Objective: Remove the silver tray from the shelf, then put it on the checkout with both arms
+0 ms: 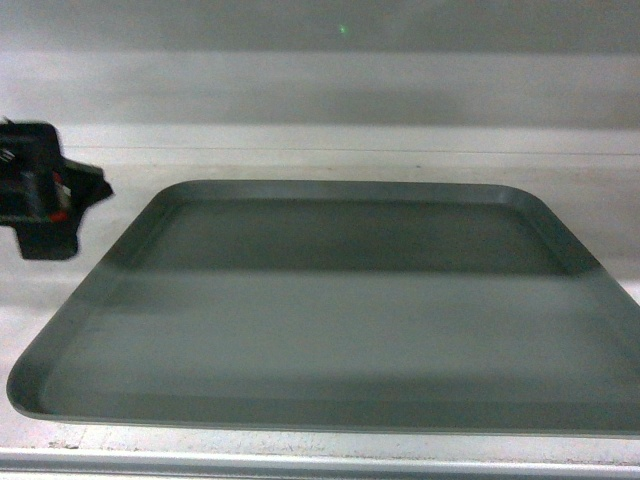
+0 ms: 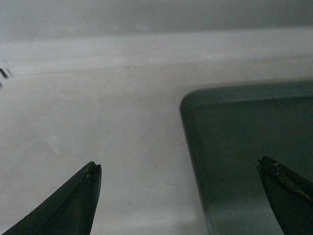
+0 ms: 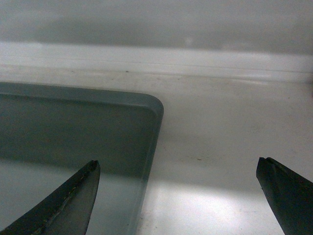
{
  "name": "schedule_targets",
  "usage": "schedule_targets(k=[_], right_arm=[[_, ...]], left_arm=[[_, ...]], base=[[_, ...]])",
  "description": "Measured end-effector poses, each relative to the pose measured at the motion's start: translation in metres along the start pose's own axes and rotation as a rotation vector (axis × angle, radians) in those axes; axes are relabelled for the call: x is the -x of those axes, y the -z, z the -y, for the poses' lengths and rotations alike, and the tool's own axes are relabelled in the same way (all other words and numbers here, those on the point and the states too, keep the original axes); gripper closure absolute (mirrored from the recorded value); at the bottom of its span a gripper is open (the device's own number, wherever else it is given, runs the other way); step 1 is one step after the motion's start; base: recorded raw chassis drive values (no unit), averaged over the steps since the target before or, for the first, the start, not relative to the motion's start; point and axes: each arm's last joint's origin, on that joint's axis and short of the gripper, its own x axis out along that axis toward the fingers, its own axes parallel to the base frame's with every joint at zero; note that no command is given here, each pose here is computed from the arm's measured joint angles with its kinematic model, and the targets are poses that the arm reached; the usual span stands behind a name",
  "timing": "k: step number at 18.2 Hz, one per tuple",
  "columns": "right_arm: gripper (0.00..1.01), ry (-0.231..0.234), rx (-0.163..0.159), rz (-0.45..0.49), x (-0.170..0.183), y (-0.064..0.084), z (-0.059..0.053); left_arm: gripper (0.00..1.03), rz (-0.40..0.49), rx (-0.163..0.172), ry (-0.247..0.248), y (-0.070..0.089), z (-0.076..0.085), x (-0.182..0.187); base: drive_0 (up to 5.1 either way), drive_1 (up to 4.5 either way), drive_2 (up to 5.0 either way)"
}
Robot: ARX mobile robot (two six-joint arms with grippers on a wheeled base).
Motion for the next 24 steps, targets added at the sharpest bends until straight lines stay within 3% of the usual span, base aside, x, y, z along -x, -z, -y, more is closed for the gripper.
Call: schedule_targets(k=[4,13,17,22,24], right_arm=[[0.03,0.019,-0.032,-0.129,-0.031,0.007,0.001],[0.03,0.059,-0.082,-0.269,-0.056,0.013,-0.004],[0.03,0.061,-0.080,-0.319,-0.061,0.023,-0.011],[0.03,0.075,-0.072,-0.306,-0.063,0.024,-0.017],[0.12,0.072,-0.072,-0.313,-0.064,0.026,-0.019]], left_arm=[[0.05,-0.072,-0.017,0.026,0.005,0.010,-0.025],[0.05,-0.160,-0.035,0.009,0.014,0.018,-0.031],[0.05,-0.164,-0.024,0.002,0.016,0.020,-0.032],[0.05,-0.189,-0.031,0.006,0.029,0.026,-0.030],[0.05,-0.190,-0.031,0.005,0.029,0.027,-0.030]], base=[[0.0,0.00,0.0],[0.0,0.00,0.0],[0.0,0.00,0.0],[0.0,0.00,0.0],[0.0,0.00,0.0]])
